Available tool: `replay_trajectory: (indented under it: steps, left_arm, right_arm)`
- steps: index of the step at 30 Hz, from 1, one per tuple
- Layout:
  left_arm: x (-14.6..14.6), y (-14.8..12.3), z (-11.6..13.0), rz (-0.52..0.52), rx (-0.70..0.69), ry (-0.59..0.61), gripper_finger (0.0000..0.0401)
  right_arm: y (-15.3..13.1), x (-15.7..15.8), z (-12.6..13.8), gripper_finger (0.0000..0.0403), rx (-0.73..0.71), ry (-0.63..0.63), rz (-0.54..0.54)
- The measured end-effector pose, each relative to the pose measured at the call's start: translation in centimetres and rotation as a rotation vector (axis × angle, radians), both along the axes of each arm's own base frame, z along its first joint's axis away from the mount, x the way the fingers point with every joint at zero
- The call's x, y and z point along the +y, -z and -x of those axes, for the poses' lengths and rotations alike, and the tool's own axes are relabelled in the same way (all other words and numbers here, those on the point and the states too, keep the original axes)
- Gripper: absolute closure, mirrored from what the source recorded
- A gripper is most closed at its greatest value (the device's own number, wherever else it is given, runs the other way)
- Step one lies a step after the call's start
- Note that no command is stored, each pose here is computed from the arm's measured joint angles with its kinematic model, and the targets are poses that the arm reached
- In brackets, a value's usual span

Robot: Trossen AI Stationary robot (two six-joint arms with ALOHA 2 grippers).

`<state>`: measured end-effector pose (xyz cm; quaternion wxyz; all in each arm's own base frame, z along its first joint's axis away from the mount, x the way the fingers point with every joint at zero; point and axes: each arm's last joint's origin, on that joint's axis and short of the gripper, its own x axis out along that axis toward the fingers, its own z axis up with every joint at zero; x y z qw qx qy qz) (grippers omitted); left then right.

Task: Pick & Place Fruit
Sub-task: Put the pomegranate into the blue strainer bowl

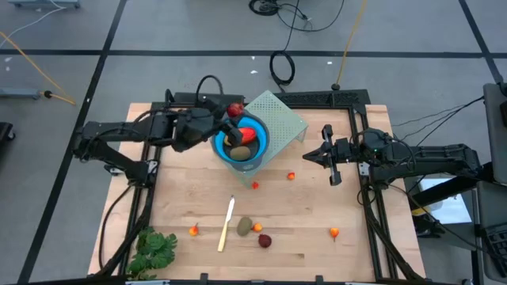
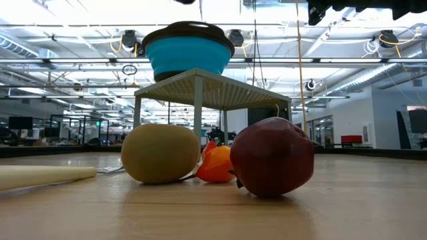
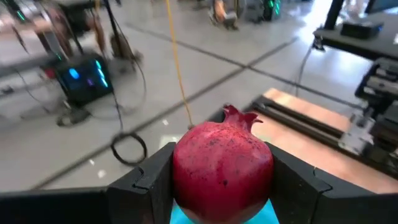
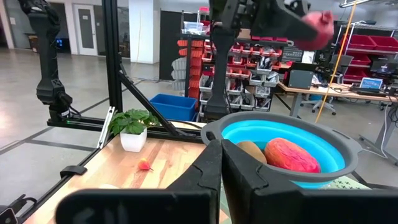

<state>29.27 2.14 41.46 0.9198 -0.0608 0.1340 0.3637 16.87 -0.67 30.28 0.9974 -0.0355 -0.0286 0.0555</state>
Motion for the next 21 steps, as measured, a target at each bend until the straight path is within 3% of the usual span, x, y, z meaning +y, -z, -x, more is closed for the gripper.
replay_trajectory:
  steps: [8, 21]
  left_arm:
    - [1.1, 1.0, 0.3, 0.167, 0.036, 0.068, 0.0199]
    - [1.0, 2.3, 0.4, 0.349, 0.091, 0.116, 0.0199]
  right_arm:
    - [0.0, 0.0, 0.0, 0.0399, -0.001, 0.001, 0.001]
    - [0.0, 0.0, 0.0, 0.0399, -0.001, 0.001, 0.003]
